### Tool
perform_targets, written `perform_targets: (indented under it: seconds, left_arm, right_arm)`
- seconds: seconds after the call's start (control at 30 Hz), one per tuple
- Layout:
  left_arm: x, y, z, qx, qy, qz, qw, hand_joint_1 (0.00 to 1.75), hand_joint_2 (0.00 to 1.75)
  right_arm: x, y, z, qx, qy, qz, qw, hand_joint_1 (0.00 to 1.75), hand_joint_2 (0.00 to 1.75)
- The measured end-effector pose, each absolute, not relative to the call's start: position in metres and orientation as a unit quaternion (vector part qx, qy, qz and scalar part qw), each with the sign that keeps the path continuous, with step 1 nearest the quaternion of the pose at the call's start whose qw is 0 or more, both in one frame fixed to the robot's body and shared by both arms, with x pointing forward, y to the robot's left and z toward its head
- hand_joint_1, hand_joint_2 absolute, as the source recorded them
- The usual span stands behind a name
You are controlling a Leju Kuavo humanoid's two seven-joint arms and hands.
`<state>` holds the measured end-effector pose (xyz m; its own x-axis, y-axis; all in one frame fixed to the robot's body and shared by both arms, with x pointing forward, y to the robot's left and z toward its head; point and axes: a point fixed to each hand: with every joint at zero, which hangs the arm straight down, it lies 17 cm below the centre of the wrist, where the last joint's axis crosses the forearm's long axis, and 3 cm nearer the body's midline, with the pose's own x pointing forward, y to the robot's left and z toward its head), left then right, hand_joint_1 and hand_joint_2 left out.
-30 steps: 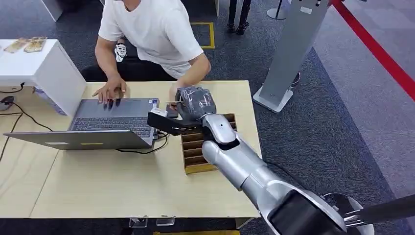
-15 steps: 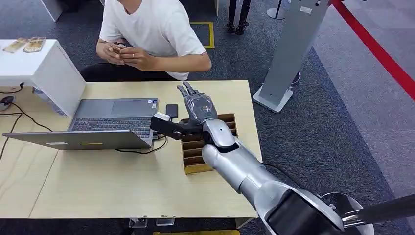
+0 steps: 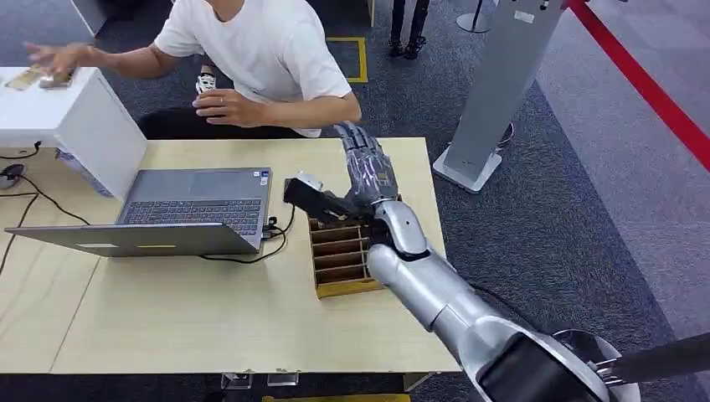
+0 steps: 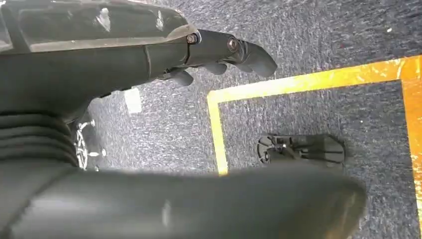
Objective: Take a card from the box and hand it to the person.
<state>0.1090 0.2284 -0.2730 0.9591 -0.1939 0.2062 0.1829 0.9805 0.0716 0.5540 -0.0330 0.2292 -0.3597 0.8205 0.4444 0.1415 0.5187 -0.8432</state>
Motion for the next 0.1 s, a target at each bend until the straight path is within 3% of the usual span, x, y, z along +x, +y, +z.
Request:
perform_targets:
  seconds: [0.1]
  left_arm:
    - [0.105, 0.229, -0.274, 0.026, -0.107, -0.092, 0.990, 0.00, 0.00]
  right_arm:
    - [0.542, -0.050, 0.231, -0.298, -0.758, 0.323, 0.483, 0.00, 1.75]
